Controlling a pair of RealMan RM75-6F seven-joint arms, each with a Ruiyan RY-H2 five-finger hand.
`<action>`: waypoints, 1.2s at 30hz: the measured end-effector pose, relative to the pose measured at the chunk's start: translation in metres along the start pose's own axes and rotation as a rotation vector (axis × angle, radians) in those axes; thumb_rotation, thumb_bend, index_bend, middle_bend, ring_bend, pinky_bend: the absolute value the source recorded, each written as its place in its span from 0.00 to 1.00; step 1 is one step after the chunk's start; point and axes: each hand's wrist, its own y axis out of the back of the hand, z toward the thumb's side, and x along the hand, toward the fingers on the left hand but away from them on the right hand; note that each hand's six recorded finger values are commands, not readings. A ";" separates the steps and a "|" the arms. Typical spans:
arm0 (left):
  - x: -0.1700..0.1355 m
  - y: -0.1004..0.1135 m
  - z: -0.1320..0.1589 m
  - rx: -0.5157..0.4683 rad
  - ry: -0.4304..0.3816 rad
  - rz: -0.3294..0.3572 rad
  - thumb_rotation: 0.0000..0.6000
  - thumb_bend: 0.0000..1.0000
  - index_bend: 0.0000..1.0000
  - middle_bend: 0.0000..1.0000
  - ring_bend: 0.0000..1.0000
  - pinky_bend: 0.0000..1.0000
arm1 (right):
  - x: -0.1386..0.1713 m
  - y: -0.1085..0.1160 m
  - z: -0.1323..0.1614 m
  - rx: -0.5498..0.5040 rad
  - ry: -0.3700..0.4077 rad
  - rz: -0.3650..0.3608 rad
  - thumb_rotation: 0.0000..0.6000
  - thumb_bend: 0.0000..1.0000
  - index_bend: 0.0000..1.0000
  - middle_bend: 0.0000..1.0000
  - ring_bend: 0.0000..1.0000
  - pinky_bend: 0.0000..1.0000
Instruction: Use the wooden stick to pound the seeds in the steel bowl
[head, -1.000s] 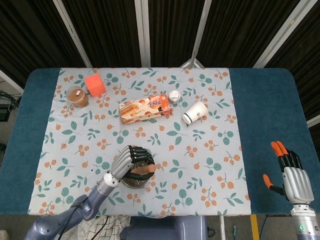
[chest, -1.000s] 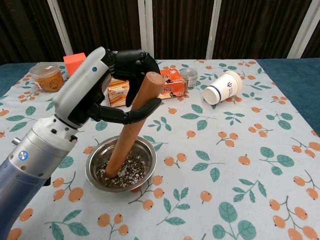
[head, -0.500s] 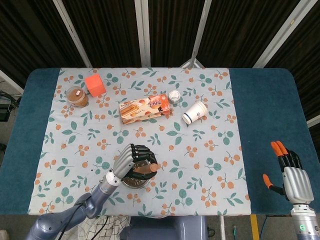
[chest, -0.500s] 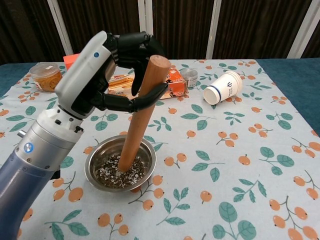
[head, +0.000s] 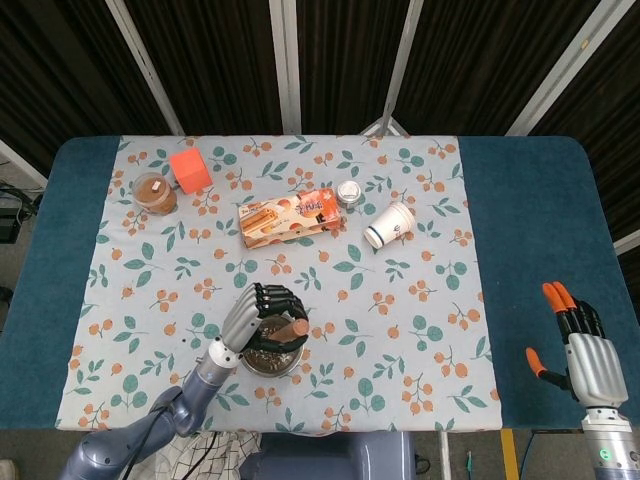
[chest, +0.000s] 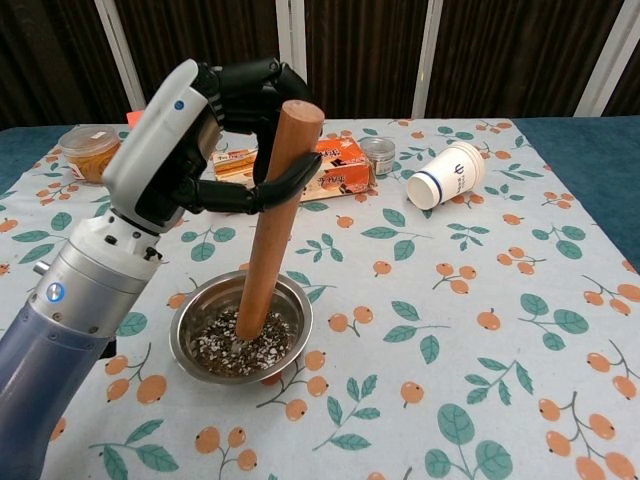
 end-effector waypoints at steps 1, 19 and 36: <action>-0.001 0.000 -0.001 0.001 0.005 -0.003 1.00 0.80 0.64 0.77 0.63 0.73 | 0.000 0.000 0.000 0.000 0.000 0.000 1.00 0.37 0.00 0.00 0.00 0.00; -0.014 0.000 -0.005 -0.009 0.020 -0.018 1.00 0.80 0.64 0.77 0.63 0.73 | -0.001 -0.001 0.000 -0.001 -0.008 -0.003 1.00 0.37 0.00 0.00 0.00 0.00; 0.000 -0.004 0.009 -0.035 -0.044 0.007 1.00 0.80 0.64 0.77 0.63 0.73 | -0.001 -0.001 0.001 -0.006 -0.001 -0.002 1.00 0.37 0.00 0.00 0.00 0.00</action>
